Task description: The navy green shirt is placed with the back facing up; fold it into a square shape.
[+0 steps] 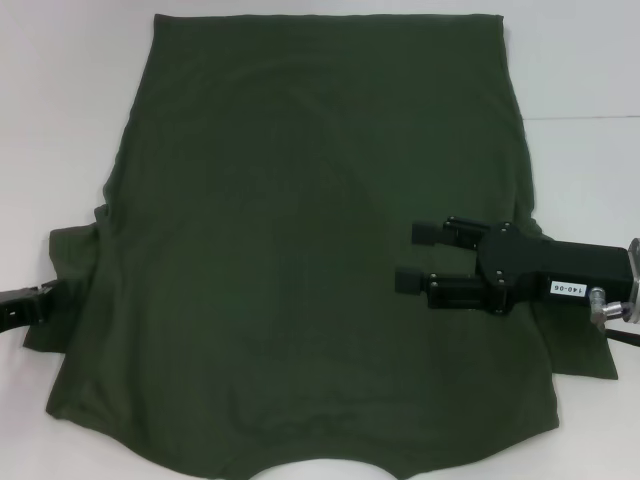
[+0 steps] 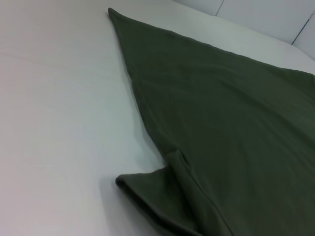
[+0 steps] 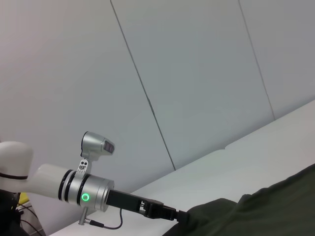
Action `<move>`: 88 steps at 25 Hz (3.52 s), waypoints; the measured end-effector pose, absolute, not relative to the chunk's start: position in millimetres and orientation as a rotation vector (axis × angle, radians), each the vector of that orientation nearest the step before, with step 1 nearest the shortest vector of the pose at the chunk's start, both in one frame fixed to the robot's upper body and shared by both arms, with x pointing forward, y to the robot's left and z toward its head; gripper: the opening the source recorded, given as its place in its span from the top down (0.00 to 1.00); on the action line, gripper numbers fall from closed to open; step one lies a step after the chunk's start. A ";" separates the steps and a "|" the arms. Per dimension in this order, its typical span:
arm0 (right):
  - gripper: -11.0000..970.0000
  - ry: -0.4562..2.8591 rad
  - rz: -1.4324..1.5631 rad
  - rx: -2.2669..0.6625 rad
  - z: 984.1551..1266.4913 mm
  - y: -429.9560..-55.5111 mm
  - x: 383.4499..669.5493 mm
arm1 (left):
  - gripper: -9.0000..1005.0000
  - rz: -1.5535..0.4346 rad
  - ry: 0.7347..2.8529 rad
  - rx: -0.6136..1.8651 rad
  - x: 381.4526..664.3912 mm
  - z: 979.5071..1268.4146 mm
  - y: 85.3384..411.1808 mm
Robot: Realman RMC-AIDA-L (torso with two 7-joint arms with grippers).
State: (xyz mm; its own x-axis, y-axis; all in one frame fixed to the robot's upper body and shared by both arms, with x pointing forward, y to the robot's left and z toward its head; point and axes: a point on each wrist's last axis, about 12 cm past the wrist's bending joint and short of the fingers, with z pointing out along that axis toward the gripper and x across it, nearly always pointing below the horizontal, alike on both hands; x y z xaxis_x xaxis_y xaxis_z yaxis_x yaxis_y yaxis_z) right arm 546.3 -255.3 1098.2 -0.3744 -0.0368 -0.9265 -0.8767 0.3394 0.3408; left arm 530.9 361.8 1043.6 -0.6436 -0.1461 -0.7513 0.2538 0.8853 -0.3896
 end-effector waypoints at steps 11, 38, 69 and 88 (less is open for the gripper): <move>0.07 1.686 1.148 -0.814 1098.5 -256.8 546.8 | 0.99 -0.586 2.186 0.078 532.1 1045.7 363.5; 0.12 1.662 1.158 -0.771 1098.8 -255.1 547.3 | 0.99 -0.394 2.154 0.057 551.2 1070.8 392.4; 0.12 1.662 1.176 -0.759 1096.8 -253.0 546.3 | 0.99 -0.317 2.132 0.133 571.2 1090.2 394.5; 0.12 1.663 1.178 -0.757 1093.3 -253.1 543.4 | 0.99 -0.774 2.094 0.328 558.8 1115.5 342.5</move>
